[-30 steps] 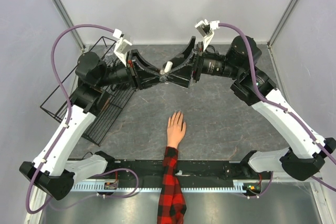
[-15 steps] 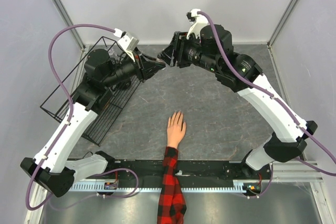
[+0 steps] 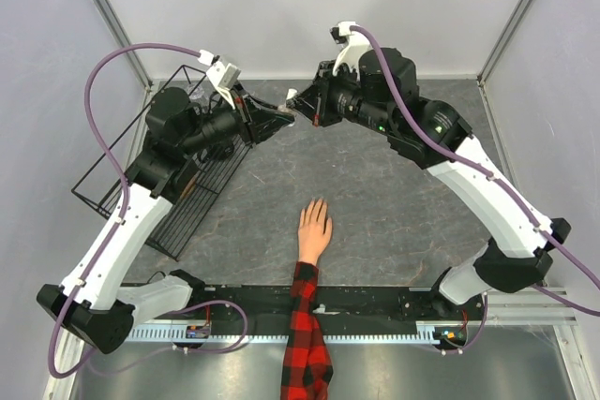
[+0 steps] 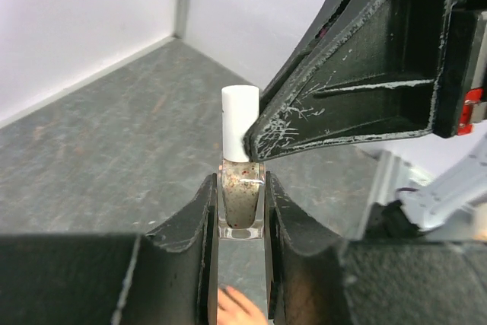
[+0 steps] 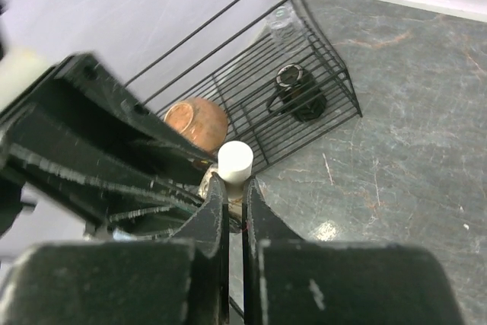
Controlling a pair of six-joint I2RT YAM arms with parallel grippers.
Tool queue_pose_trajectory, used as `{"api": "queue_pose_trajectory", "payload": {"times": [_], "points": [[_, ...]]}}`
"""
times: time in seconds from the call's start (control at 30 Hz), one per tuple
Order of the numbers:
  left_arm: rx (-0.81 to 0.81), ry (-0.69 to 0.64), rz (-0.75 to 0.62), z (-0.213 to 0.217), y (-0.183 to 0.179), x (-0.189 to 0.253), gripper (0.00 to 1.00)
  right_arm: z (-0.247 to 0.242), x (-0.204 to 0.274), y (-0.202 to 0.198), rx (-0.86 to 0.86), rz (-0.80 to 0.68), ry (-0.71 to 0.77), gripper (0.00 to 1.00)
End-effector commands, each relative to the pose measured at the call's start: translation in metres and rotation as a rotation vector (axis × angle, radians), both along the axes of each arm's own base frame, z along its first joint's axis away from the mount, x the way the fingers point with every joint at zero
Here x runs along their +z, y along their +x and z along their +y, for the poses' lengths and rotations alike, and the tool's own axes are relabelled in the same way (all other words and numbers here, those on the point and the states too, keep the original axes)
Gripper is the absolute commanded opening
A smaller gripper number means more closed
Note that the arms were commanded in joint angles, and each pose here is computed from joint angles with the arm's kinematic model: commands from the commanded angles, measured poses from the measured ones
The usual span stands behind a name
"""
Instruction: Paint the nails
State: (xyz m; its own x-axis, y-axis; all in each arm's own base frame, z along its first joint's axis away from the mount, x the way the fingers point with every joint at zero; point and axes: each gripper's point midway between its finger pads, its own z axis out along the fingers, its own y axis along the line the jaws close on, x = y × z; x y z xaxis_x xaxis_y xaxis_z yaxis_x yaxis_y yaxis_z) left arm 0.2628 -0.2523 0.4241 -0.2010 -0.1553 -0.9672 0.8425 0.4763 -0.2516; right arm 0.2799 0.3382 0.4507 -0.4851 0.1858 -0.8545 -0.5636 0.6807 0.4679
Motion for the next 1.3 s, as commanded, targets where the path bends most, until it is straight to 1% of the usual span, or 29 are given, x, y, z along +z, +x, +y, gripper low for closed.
{"api": "queue_pose_trajectory", "payload": {"times": [0.0, 0.03, 0.07, 0.1, 0.13, 0.17, 0.2, 0.27, 0.33, 0.37, 0.4, 0.43, 0.47, 0.5, 0.53, 0.57, 0.6, 0.63, 0.67, 0.7, 0.73, 0.83, 0.9, 0.97, 1.1, 1.17, 1.2, 1.27], "points": [[-0.318, -0.15, -0.07, -0.009, -0.068, 0.05, 0.02, 0.0, 0.019, -0.03, 0.193, -0.143, 0.012, 0.0], [-0.432, -0.164, -0.006, -0.01, -0.089, 0.043, 0.02, 0.003, 0.023, -0.04, 0.265, -0.179, 0.028, 0.0], [-0.508, -0.2, -0.088, -0.009, -0.104, 0.056, 0.02, 0.01, 0.031, -0.069, 0.435, -0.2, 0.078, 0.0], [-0.58, -0.223, -0.116, -0.007, -0.117, 0.062, 0.02, 0.01, 0.041, -0.084, 0.503, -0.261, 0.141, 0.0], [-0.677, -0.239, 0.04, -0.006, -0.132, 0.049, 0.02, 0.011, 0.047, -0.1, 0.583, -0.286, 0.186, 0.0], [-0.734, -0.269, -0.086, 0.0, -0.147, 0.062, 0.02, 0.009, 0.053, -0.114, 0.645, -0.261, 0.244, 0.0], [-0.777, -0.289, 0.014, 0.002, -0.154, 0.062, 0.02, 0.007, 0.062, -0.138, 0.769, -0.311, 0.306, 0.0], [-0.808, -0.288, 0.019, 0.003, -0.158, 0.059, 0.02, 0.004, 0.073, -0.156, 0.849, -0.31, 0.389, 0.0], [-0.78, -0.264, 0.031, 0.0, -0.152, 0.056, 0.02, 0.004, 0.066, -0.158, 0.861, -0.284, 0.386, 0.0], [-0.759, -0.254, 0.006, 0.002, -0.154, 0.059, 0.02, 0.004, 0.064, -0.156, 0.854, -0.273, 0.381, 0.0], [-0.703, -0.212, 0.025, -0.003, -0.141, 0.046, 0.02, 0.003, 0.066, -0.15, 0.807, -0.29, 0.379, 0.0], [-0.648, -0.208, -0.007, -0.003, -0.135, 0.052, 0.02, 0.002, 0.067, -0.141, 0.754, -0.292, 0.373, 0.0], [-0.602, -0.194, -0.038, -0.002, -0.133, 0.055, 0.02, 0.001, 0.055, -0.134, 0.702, -0.234, 0.328, 0.05], [-0.536, -0.155, -0.098, -0.003, -0.119, 0.049, 0.02, -0.002, 0.062, -0.127, 0.654, -0.27, 0.304, 0.16], [-0.464, -0.14, -0.056, -0.002, -0.109, 0.048, 0.02, -0.004, 0.06, -0.108, 0.542, -0.262, 0.277, 0.31], [-0.421, -0.124, -0.047, -0.002, -0.101, 0.045, 0.02, -0.008, 0.05, -0.101, 0.495, -0.221, 0.23, 0.38], [-0.319, -0.117, -0.081, 0.0, -0.083, 0.047, 0.02, -0.013, 0.056, -0.093, 0.435, -0.233, 0.219, 0.47], [-0.28, -0.102, -0.057, 0.002, -0.077, 0.042, 0.02, -0.021, 0.056, -0.076, 0.323, -0.227, 0.205, 0.53], [-0.249, -0.099, -0.065, 0.003, -0.072, 0.042, 0.02, -0.027, 0.055, -0.07, 0.268, -0.209, 0.189, 0.58], [-0.205, -0.091, -0.091, 0.005, -0.064, 0.043, 0.02, -0.03, 0.055, -0.065, 0.221, -0.196, 0.188, 0.62], [-0.177, -0.083, -0.092, 0.007, -0.061, 0.043, 0.02, -0.034, 0.056, -0.059, 0.174, -0.172, 0.198, 0.64], [-0.06, -0.073, -0.122, 0.015, -0.045, 0.045, 0.02, -0.039, 0.055, -0.04, 0.039, -0.104, 0.21, 0.64], [0.013, -0.07, -0.139, 0.022, -0.035, 0.046, 0.02, -0.031, 0.05, -0.03, 0.009, -0.082, 0.192, 0.63], [0.041, -0.066, -0.141, 0.024, -0.03, 0.045, 0.02, -0.025, 0.043, -0.018, -0.058, -0.047, 0.157, 0.63], [0.089, -0.059, -0.151, 0.027, -0.02, 0.045, 0.02, -0.011, 0.045, -0.01, -0.084, -0.051, 0.124, 0.61], [0.096, -0.055, -0.156, 0.027, -0.018, 0.045, 0.02, -0.003, 0.042, -0.008, -0.091, -0.048, 0.104, 0.57], [0.098, -0.049, -0.158, 0.028, -0.017, 0.045, 0.02, -0.001, 0.041, -0.007, -0.096, -0.047, 0.101, 0.51], [0.1, -0.042, -0.151, 0.027, -0.015, 0.042, 0.02, 0.006, 0.038, -0.005, -0.088, -0.044, 0.092, 0.47]]}}
